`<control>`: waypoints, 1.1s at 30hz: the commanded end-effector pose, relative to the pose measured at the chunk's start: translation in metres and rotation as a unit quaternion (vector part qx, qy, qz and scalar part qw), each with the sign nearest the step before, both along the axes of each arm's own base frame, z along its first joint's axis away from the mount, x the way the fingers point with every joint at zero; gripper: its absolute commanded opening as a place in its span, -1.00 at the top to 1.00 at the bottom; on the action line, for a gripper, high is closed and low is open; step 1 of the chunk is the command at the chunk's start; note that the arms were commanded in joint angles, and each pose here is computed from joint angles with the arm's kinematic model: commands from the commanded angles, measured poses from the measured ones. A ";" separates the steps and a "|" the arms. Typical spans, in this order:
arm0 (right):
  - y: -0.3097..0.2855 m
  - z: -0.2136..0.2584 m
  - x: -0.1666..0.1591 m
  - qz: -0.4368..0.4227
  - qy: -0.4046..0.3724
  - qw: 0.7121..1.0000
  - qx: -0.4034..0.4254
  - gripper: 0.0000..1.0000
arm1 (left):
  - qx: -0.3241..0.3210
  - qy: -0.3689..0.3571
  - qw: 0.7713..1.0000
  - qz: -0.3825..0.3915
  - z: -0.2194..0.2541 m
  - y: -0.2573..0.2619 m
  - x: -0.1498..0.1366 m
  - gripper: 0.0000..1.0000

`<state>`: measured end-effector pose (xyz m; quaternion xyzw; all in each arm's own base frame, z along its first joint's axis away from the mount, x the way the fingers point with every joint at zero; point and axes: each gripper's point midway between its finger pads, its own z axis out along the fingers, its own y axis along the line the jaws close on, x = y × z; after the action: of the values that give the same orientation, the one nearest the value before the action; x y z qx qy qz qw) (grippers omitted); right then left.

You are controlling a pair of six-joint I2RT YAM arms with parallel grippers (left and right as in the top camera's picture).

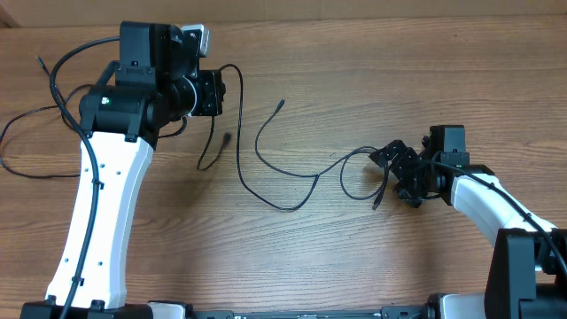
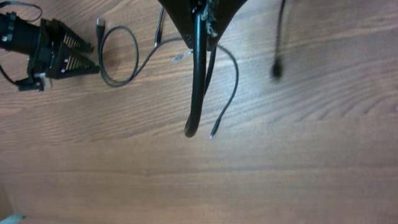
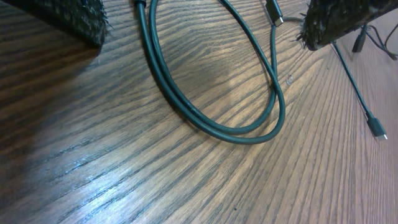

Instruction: Untangle cables

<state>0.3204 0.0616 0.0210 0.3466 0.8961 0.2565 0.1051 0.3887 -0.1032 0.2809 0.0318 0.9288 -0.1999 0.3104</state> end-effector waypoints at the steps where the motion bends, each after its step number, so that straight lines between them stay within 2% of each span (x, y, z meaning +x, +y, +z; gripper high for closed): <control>1: -0.007 -0.009 -0.007 -0.008 0.017 1.000 -0.020 -1.00 | 0.017 0.011 1.000 -0.003 -0.009 0.002 0.003 0.91; 11: -0.007 -0.009 -0.007 -0.008 0.017 1.000 -0.020 -1.00 | 0.023 0.115 0.993 0.001 -0.056 0.003 -0.009 0.91; 18: -0.007 -0.009 -0.007 -0.008 0.016 1.000 -0.020 -1.00 | 0.028 0.162 0.986 -0.001 -0.082 0.003 -0.012 0.91; 29: -0.007 -0.009 -0.007 -0.008 0.017 1.000 -0.020 -1.00 | 0.016 0.189 0.982 0.022 -0.088 0.003 -0.016 0.91; 33: -0.007 -0.009 -0.007 -0.008 0.017 1.000 -0.020 -1.00 | -0.004 0.211 0.975 0.062 -0.088 0.002 -0.018 0.91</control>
<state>0.3203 0.0617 0.0210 0.3466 0.8961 0.2566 0.1049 0.3704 -0.0990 0.1916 -0.0318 0.9749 -0.1799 0.1275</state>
